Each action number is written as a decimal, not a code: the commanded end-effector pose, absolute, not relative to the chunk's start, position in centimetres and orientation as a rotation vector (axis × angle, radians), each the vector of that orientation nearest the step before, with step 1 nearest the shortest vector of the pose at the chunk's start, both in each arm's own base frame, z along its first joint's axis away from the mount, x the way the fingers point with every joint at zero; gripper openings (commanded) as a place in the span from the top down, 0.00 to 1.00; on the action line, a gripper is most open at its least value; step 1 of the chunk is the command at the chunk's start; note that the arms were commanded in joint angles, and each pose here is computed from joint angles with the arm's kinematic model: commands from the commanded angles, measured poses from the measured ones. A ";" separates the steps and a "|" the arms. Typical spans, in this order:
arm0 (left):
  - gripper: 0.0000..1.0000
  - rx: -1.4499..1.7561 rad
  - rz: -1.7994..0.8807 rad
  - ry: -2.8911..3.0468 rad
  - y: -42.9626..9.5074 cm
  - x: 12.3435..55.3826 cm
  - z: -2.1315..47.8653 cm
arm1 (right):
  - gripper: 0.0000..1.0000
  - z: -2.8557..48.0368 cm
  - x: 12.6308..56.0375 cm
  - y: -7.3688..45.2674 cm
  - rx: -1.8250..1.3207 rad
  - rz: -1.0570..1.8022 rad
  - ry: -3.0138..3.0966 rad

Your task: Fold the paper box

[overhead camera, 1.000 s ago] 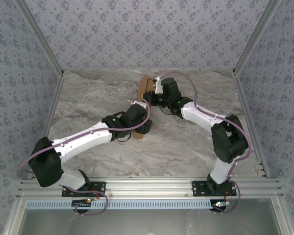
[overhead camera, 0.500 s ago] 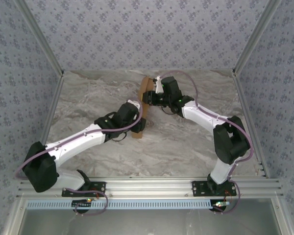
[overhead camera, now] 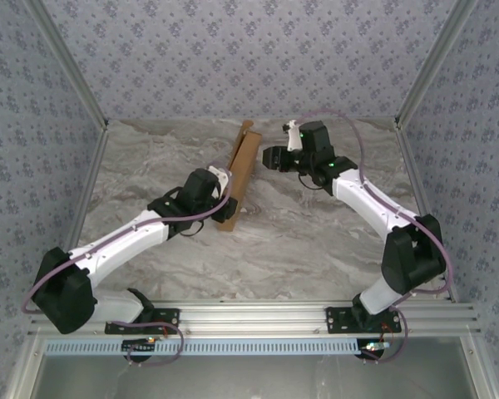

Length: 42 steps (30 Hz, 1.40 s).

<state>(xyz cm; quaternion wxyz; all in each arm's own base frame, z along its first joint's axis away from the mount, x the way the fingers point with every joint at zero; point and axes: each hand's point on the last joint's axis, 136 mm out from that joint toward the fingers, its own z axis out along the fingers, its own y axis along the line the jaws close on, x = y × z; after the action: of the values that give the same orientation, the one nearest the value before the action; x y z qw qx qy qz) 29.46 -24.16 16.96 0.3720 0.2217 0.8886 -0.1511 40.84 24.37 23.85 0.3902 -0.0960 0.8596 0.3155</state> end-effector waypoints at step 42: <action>0.60 1.511 -0.806 1.742 -22.1 30.8 21.9 | 0.55 25.7 40.5 15.8 -1.095 0.515 1.883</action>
<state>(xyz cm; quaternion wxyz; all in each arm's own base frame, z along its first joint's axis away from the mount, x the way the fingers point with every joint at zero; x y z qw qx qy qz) 30.86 -21.30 19.53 0.3140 0.5659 0.7072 -0.2845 40.93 15.42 26.40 0.4564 -0.4164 0.7602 0.2010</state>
